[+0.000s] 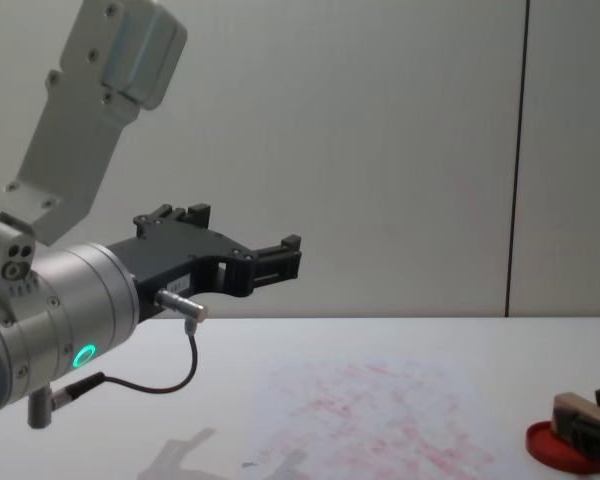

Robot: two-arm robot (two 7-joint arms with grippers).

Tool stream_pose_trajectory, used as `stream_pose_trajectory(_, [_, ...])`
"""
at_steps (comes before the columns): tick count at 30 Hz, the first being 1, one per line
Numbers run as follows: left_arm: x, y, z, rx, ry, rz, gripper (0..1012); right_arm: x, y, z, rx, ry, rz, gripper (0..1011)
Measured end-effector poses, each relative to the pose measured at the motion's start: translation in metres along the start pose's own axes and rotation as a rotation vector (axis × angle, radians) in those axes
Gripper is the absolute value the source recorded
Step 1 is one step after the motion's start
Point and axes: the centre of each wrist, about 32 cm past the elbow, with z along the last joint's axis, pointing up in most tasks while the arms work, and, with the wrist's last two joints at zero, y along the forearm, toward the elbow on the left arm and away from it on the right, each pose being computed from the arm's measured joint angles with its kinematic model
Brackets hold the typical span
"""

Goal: Use the one hand to pick up the stamp and affix it onto the A4 paper.

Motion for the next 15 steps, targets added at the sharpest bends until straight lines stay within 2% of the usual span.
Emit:
stream_pose_trajectory(1, [0.0000,0.0000,0.0000,0.000,0.000,0.000,993,0.0000,0.0001,-0.0003,-0.001,0.000,-0.001,465])
stream_pose_trajectory(9, [0.0000,0.0000,0.0000,0.000,0.000,0.000,993,-0.0011,0.0001,-0.0012,0.006,-0.002,-0.006,762])
stream_pose_trajectory(13, [0.0000,0.0000,0.0000,0.000,0.000,0.000,993,-0.0022,-0.0003,0.0004,0.021,-0.005,-0.007,827])
stream_pose_trajectory(15, [0.0000,0.0000,0.0000,0.000,0.000,0.000,993,-0.0031,-0.0008,0.0023,0.036,-0.008,-0.007,920])
